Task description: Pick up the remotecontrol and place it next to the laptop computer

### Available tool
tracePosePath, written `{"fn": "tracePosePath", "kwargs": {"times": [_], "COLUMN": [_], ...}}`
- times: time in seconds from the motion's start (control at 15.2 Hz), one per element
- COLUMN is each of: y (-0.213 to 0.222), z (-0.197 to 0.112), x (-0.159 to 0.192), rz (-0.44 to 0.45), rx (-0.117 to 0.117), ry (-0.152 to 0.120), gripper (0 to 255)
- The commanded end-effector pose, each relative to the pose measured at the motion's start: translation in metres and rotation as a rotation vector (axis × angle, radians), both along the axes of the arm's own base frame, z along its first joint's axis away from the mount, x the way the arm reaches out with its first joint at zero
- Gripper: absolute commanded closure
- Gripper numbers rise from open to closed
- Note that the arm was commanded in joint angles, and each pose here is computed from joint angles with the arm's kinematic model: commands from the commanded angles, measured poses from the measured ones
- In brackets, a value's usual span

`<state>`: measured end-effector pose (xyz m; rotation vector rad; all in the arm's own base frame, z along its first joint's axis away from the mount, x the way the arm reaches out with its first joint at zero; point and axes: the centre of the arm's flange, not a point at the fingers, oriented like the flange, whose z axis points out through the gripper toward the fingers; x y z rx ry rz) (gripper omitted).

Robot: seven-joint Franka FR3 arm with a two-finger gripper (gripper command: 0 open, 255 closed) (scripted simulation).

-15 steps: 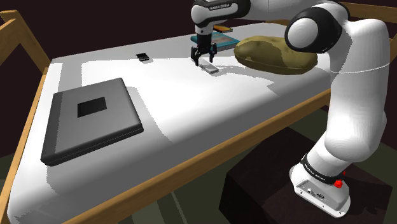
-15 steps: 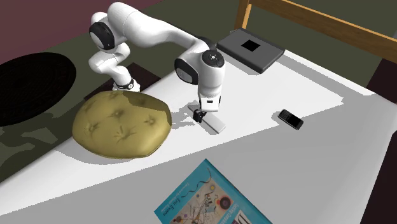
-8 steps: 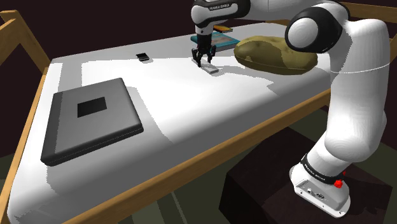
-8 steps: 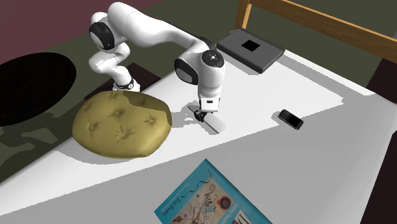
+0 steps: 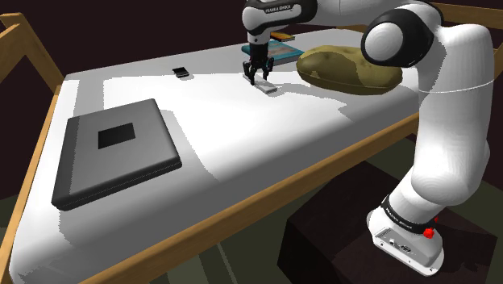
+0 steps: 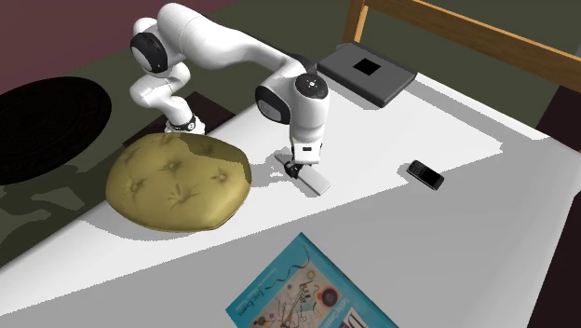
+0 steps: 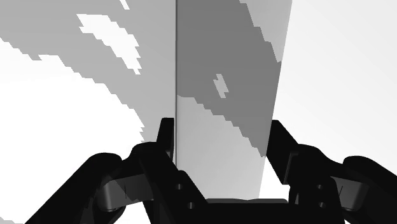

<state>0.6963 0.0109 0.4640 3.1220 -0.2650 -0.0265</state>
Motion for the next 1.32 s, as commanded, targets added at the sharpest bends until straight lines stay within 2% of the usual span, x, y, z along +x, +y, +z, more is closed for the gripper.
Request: {"fn": "tracePosePath", "kwargs": {"times": [0.0, 1.25], "y": [0.000, 0.000], "z": [0.005, 0.106], "x": [0.000, 0.000], "rz": [0.000, 0.000], "rx": [0.000, 0.000], "ry": [0.000, 0.000], "gripper": [255, 255]}}
